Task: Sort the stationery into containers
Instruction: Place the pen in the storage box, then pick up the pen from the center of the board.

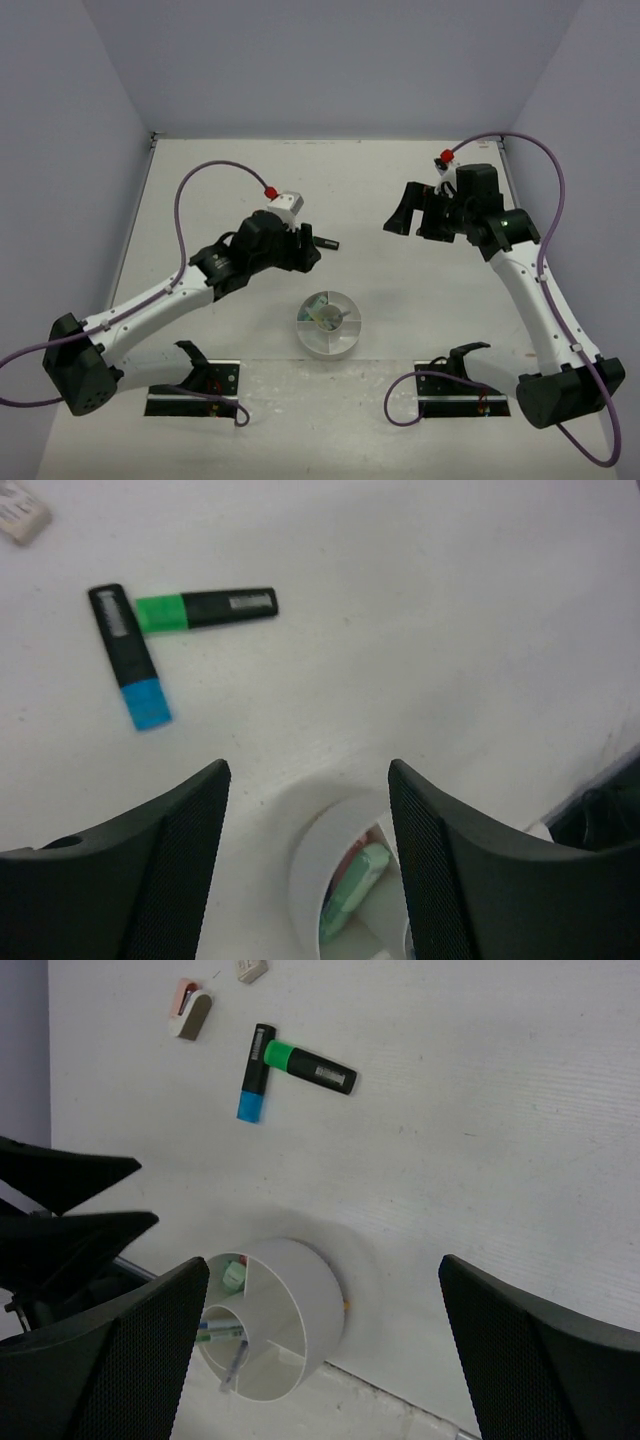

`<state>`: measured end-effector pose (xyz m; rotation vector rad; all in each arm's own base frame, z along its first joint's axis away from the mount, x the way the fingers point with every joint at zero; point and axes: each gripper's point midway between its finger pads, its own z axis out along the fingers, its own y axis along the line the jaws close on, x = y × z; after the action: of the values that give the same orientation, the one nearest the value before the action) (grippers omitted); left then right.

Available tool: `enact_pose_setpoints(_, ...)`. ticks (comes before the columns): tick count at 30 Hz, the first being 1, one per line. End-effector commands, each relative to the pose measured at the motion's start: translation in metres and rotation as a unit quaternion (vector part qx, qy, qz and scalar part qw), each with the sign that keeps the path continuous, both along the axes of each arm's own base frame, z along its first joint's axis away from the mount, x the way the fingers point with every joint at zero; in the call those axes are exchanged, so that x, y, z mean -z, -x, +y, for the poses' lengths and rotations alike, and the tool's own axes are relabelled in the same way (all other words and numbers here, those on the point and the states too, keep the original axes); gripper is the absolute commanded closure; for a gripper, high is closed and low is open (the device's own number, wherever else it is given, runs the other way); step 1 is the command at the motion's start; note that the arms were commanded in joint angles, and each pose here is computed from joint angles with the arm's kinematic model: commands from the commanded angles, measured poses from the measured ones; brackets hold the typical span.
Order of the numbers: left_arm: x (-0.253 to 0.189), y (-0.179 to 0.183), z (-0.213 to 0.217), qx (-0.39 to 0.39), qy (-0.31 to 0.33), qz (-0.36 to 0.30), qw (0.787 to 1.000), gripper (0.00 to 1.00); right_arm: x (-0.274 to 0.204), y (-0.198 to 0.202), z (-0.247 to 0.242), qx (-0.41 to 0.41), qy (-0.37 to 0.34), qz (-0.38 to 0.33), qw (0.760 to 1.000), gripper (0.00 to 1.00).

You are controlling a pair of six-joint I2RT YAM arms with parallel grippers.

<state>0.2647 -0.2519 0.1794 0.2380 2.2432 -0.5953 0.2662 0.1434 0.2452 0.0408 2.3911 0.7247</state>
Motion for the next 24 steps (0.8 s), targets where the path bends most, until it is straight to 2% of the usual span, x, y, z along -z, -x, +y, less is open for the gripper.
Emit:
enact_pose_setpoints(1,0.065,-0.038,0.042,-0.090,-0.129,0.110,0.981,0.34,-0.016,-0.009,0.002,0.001,-0.006,-0.022,1.000,0.01)
enact_pose_setpoints(5,0.094,-0.062,0.034,-0.081,-0.167,0.138,0.973,0.34,-0.017,-0.007,0.001,0.001,-0.005,-0.022,1.000,0.01)
enact_pose_setpoints(13,0.128,-0.088,0.033,-0.078,-0.193,0.159,0.965,0.44,-0.006,0.005,-0.002,-0.007,0.003,-0.014,1.000,0.01)
enact_pose_setpoints(18,0.158,-0.085,0.045,-0.079,-0.218,0.183,0.955,0.48,-0.004,0.010,-0.003,-0.010,0.008,-0.010,1.000,0.01)
enact_pose_setpoints(21,0.170,-0.078,0.047,-0.072,-0.219,0.197,0.953,0.56,-0.007,0.010,-0.003,-0.012,0.008,-0.012,1.000,0.01)
enact_pose_setpoints(24,0.182,-0.069,0.046,-0.062,-0.215,0.214,0.951,0.60,-0.015,0.010,-0.001,-0.017,0.001,-0.019,1.000,0.01)
